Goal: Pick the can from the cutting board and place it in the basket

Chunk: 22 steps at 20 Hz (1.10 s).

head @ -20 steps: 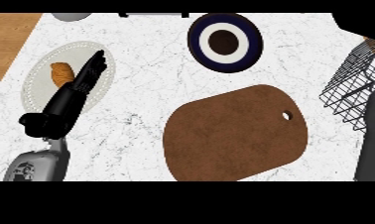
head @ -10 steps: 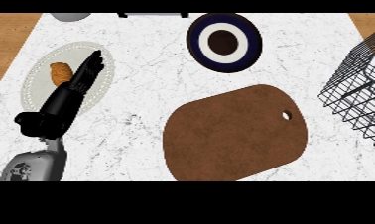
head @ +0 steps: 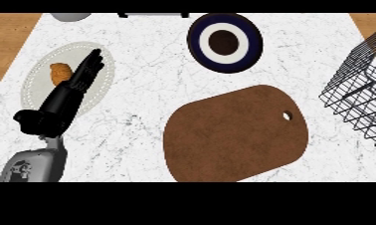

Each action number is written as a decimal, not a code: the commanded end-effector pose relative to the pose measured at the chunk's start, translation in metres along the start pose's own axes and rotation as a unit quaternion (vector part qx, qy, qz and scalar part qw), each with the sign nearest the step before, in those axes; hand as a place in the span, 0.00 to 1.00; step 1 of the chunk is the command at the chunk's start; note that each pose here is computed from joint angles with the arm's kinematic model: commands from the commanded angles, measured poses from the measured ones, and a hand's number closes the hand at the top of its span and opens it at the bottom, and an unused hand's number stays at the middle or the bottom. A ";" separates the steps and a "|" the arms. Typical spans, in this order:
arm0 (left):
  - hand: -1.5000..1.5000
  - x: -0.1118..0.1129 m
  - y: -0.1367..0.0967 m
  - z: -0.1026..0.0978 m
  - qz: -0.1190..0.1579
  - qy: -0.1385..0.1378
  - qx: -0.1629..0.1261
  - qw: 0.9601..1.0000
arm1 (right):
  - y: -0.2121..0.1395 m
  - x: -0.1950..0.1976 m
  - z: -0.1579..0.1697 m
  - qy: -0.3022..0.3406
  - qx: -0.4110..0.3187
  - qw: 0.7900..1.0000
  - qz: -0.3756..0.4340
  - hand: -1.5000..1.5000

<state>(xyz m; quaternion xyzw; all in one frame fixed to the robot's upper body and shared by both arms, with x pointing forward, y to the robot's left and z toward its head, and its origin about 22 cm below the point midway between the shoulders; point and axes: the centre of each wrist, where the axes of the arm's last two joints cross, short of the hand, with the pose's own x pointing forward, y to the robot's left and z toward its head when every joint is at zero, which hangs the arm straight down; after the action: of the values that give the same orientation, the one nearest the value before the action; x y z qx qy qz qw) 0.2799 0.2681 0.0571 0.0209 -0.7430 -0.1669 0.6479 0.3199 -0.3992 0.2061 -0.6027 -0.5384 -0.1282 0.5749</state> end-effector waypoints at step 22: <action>0.50 0.016 -0.008 0.001 -0.002 -0.008 -0.003 1.000 | 0.006 -0.063 -0.048 -0.065 -0.082 0.993 -0.059 0.00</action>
<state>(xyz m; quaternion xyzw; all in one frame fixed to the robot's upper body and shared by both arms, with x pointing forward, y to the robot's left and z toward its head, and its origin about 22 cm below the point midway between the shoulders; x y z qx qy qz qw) 0.2806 0.2618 0.0605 0.0189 -0.7431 -0.1693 0.6472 0.3175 -0.4684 0.1592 -0.6328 -0.5756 -0.1636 0.4914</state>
